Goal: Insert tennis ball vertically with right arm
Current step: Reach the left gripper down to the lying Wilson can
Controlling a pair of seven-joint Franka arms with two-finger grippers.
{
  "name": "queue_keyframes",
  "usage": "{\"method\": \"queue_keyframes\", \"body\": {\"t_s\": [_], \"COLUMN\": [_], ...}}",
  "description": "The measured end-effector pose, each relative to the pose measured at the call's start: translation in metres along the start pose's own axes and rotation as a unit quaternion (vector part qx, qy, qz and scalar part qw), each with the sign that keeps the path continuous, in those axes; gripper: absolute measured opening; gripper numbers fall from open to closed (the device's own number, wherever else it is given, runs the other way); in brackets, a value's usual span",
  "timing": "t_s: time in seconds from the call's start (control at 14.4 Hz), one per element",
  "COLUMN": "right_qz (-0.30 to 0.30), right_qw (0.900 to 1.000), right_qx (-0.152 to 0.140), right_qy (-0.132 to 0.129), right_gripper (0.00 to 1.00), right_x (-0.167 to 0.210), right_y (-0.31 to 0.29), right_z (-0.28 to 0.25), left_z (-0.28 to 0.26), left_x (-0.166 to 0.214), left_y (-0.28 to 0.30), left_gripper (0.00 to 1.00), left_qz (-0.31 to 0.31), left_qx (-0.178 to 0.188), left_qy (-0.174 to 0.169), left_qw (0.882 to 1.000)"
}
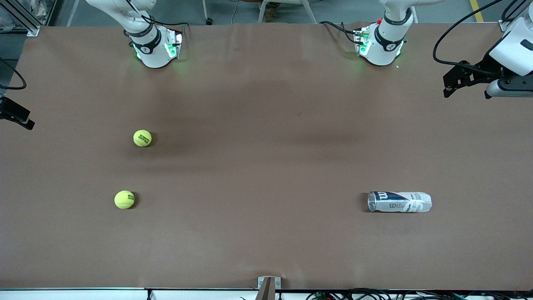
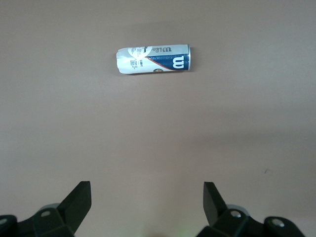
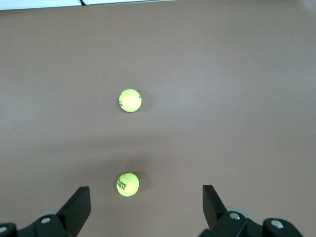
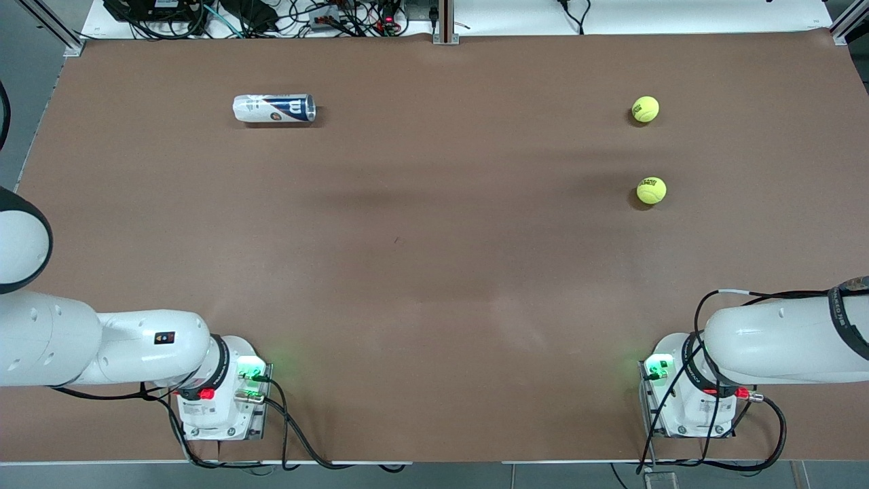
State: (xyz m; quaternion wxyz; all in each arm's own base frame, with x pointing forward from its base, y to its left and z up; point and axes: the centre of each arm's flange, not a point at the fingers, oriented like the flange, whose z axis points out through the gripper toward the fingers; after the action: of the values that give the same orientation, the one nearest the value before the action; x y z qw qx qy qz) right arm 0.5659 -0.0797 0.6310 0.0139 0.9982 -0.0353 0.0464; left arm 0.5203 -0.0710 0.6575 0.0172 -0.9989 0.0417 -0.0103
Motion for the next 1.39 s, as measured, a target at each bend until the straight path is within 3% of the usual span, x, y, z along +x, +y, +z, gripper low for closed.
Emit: {"method": "queue_keyframes", "body": {"t_s": [0.49, 0.9, 1.18, 1.39], "right_qz": [0.000, 0.001, 0.001, 0.001], "right_qw": [1.000, 1.000, 1.000, 1.000], "right_qx": [0.000, 0.000, 0.000, 0.000], "right_qy": [0.000, -0.001, -0.002, -0.001], "right_gripper": [1.00, 1.00, 1.00, 1.00], "right_x": [0.000, 0.000, 0.000, 0.001], "right_y": [0.000, 0.001, 0.001, 0.002], "right_z": [0.000, 0.001, 0.002, 0.003], "left_z": [0.008, 0.092, 0.146, 0.183], "left_x": [0.004, 0.044, 0.066, 0.082], "left_y": [-0.013, 0.008, 0.060, 0.069], "left_gripper": [1.00, 1.00, 1.00, 1.00], "left_qz": [0.030, 0.091, 0.192, 0.283], "left_qx": [0.000, -0.011, 0.031, 0.021], "left_qy": [-0.007, -0.077, -0.099, -0.105], "left_qw": [1.000, 0.993, 0.976, 0.953]}}
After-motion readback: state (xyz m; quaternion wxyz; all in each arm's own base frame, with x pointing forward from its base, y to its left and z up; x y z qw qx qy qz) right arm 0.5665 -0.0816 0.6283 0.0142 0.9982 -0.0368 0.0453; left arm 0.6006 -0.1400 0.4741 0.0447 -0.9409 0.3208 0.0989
